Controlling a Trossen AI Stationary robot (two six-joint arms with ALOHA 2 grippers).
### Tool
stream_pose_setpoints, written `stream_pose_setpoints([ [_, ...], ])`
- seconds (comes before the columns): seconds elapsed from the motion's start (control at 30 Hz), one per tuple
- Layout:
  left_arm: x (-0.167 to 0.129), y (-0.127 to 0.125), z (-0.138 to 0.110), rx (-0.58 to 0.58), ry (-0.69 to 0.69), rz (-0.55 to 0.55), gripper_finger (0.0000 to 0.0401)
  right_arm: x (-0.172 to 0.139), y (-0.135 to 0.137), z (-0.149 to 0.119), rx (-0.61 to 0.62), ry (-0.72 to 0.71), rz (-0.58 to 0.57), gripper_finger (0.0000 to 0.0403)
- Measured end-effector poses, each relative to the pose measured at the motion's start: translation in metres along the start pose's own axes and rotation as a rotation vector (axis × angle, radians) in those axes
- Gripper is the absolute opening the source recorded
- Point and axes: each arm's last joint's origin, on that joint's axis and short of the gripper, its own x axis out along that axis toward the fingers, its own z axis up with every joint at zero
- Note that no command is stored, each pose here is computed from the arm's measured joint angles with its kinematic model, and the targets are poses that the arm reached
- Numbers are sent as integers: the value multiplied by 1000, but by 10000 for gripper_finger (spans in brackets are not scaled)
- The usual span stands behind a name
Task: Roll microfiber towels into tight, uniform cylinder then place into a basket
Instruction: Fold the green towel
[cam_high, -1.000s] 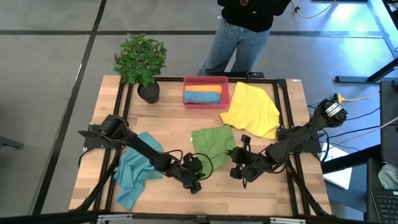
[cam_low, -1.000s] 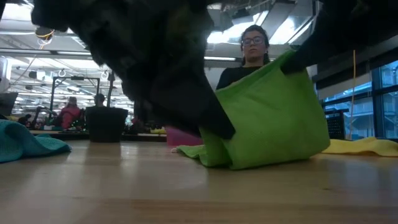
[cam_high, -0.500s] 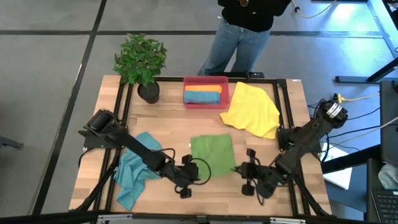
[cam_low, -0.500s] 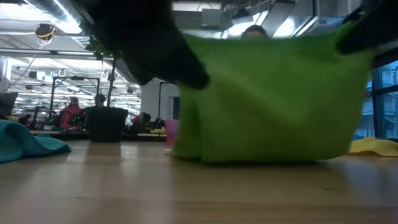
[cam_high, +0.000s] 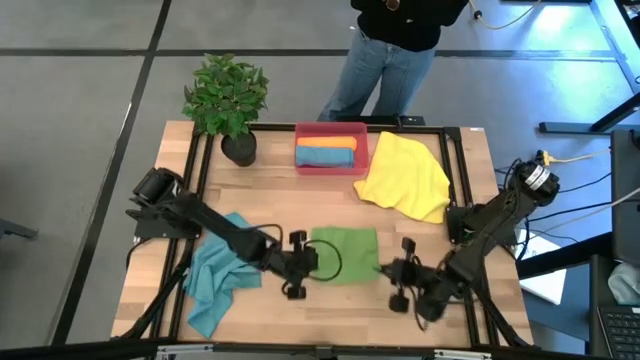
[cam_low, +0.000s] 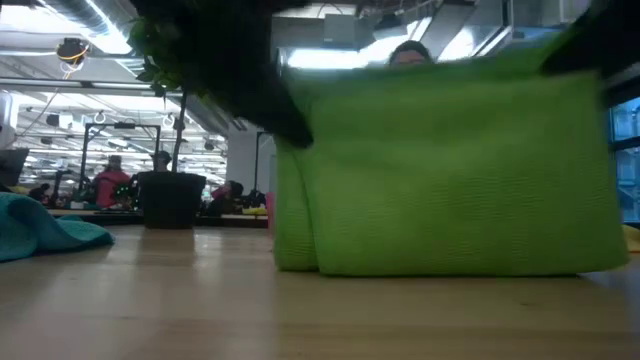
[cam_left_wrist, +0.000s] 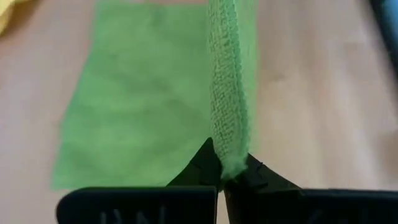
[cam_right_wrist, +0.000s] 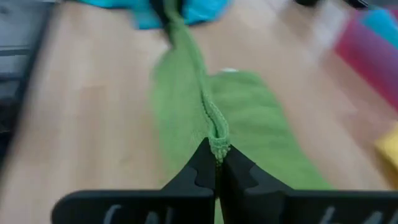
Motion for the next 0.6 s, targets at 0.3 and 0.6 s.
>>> stream_pose_setpoints([
  [0.3, 22, 47, 2, -78, 124, 52, 0, 36, -43, -1, 69, 175, -169, 1],
  [0.6, 45, 73, -4, -120, 206, 38, 0, 62, -71, -17, 156, 261, -182, 4],
])
